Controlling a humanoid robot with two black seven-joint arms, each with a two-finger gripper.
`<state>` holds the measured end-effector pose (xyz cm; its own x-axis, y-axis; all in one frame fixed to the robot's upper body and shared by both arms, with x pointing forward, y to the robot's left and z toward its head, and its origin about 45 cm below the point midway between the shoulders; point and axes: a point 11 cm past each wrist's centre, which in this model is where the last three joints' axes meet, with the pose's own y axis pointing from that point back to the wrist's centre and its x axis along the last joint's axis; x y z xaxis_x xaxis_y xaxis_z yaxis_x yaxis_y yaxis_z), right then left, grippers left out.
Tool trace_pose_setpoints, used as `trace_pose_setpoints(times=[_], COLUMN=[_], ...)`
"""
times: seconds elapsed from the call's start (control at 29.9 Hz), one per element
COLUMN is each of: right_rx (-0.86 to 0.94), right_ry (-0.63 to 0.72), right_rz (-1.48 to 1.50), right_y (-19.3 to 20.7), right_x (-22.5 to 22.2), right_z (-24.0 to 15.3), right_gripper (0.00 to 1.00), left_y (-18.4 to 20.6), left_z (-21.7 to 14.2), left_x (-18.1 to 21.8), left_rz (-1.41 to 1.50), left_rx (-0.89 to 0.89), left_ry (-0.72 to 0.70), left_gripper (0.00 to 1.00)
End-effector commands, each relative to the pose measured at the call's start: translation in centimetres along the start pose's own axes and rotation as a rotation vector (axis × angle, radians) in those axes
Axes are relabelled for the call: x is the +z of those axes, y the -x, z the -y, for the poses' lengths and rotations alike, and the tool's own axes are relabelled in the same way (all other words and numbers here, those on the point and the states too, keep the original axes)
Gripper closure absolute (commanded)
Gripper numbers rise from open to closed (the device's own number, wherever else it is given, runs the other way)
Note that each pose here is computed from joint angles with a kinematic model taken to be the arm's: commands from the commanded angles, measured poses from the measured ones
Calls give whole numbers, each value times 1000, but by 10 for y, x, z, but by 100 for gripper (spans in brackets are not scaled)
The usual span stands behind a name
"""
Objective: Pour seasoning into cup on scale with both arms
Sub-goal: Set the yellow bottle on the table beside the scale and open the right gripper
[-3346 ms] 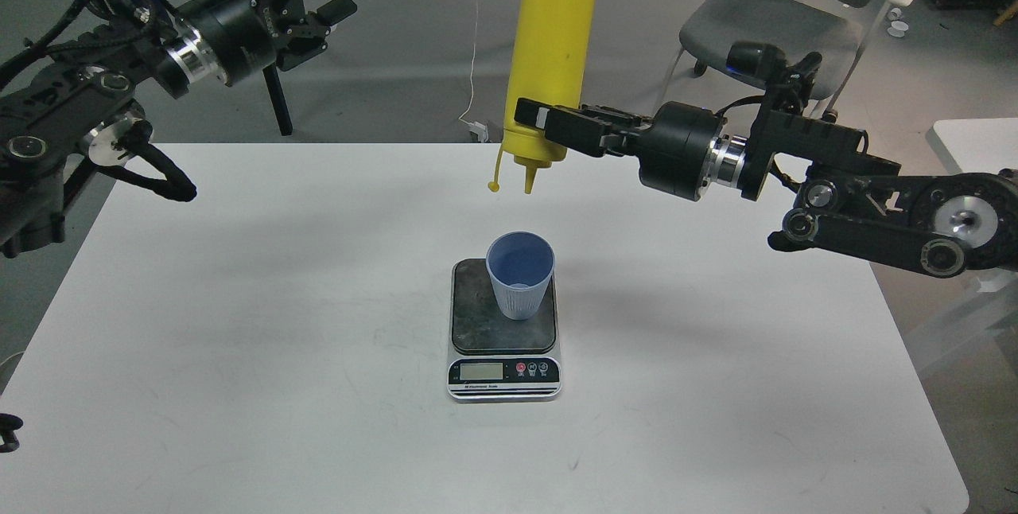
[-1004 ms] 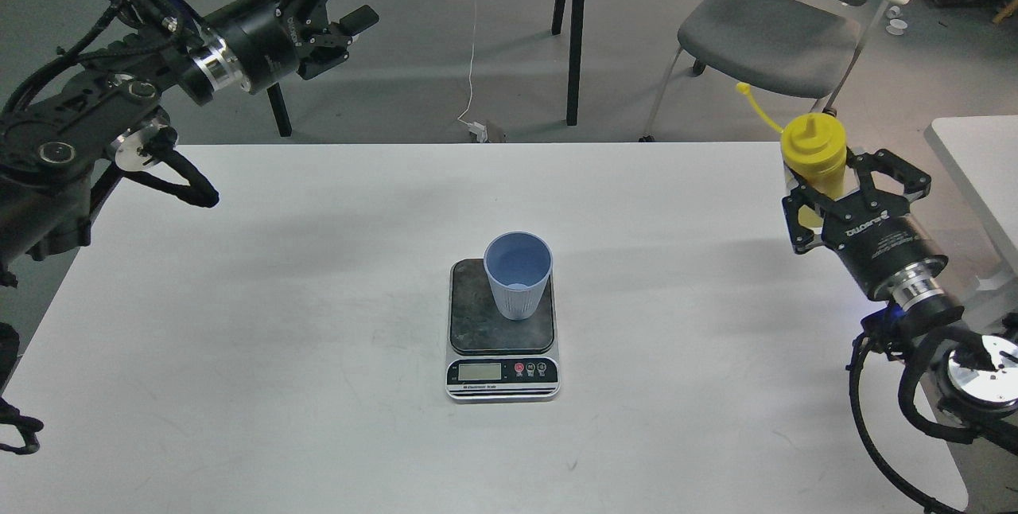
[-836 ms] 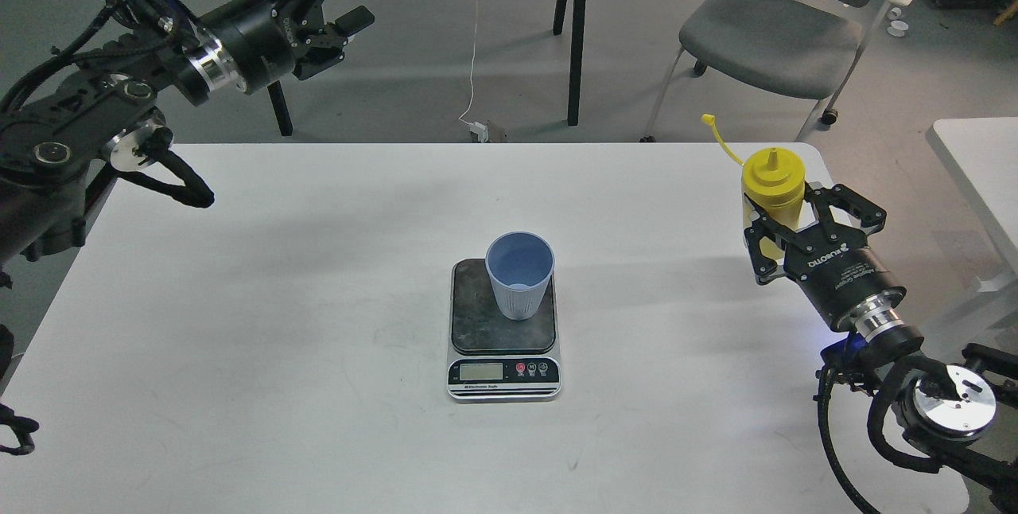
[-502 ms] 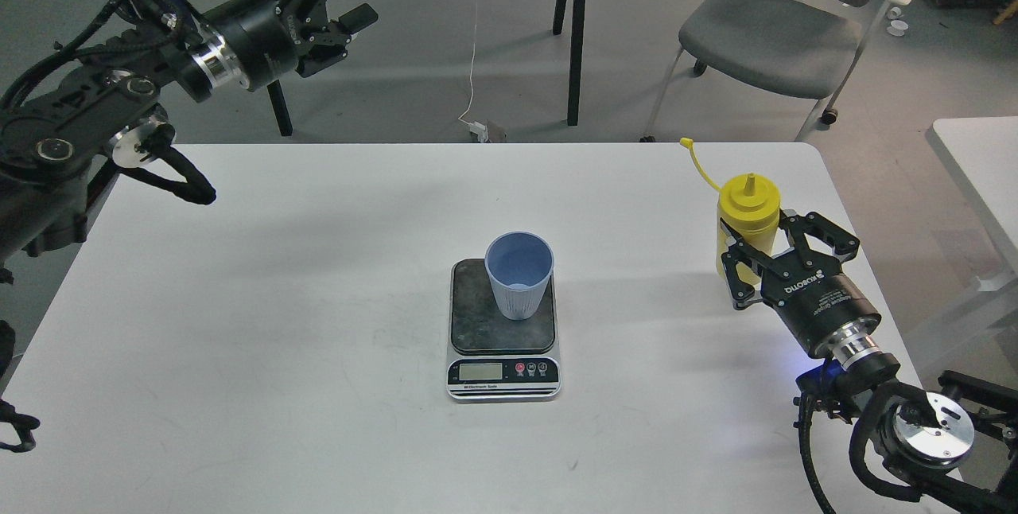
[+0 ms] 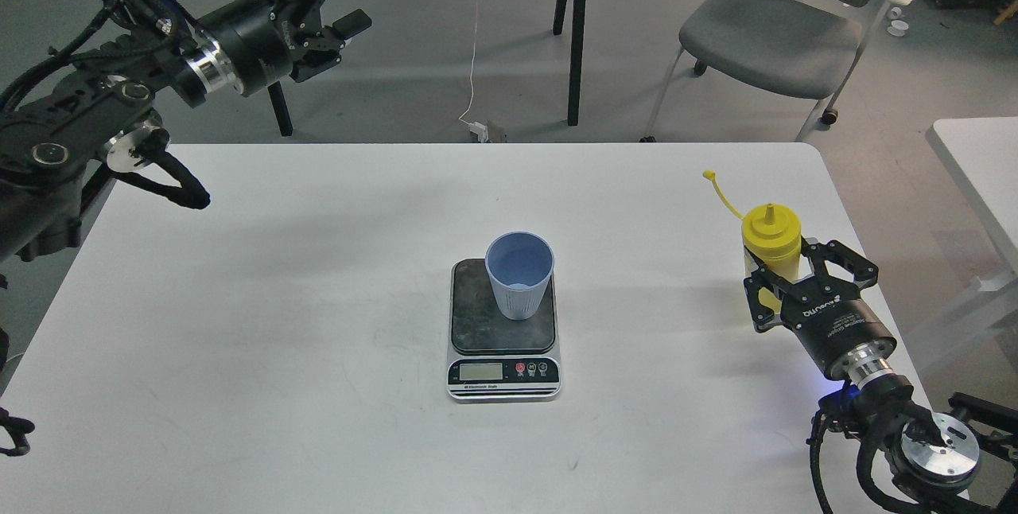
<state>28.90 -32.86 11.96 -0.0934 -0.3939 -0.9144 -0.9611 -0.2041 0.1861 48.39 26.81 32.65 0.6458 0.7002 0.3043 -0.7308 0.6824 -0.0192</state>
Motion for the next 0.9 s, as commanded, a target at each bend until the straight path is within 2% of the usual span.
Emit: trace_pose_setpoints(times=[0.0,0.23,0.4,0.67,0.87], right_rx=[-6,-46,-50,-44,-72], right_ry=[-3,-7,3,-20,-22], right_rz=[5,16,34,29,63], right_y=[-5,-1,-1,-11,-2], right_x=[13,35,47,54,65], right_z=[8,24,25,22,26], right_gripper=[59,59,59,58,57], left_y=[-2,-6,-7,-8,-7], left_z=[-1,-5,-12,-12,-11], left_x=[-1,-3,-13,-13,-14], left_rz=[2,6,23,26,24], left_rx=[6,17,6,10,7], left_ry=[-3,-14,-61,-64,-64], left_gripper=[2,2,2,2,2])
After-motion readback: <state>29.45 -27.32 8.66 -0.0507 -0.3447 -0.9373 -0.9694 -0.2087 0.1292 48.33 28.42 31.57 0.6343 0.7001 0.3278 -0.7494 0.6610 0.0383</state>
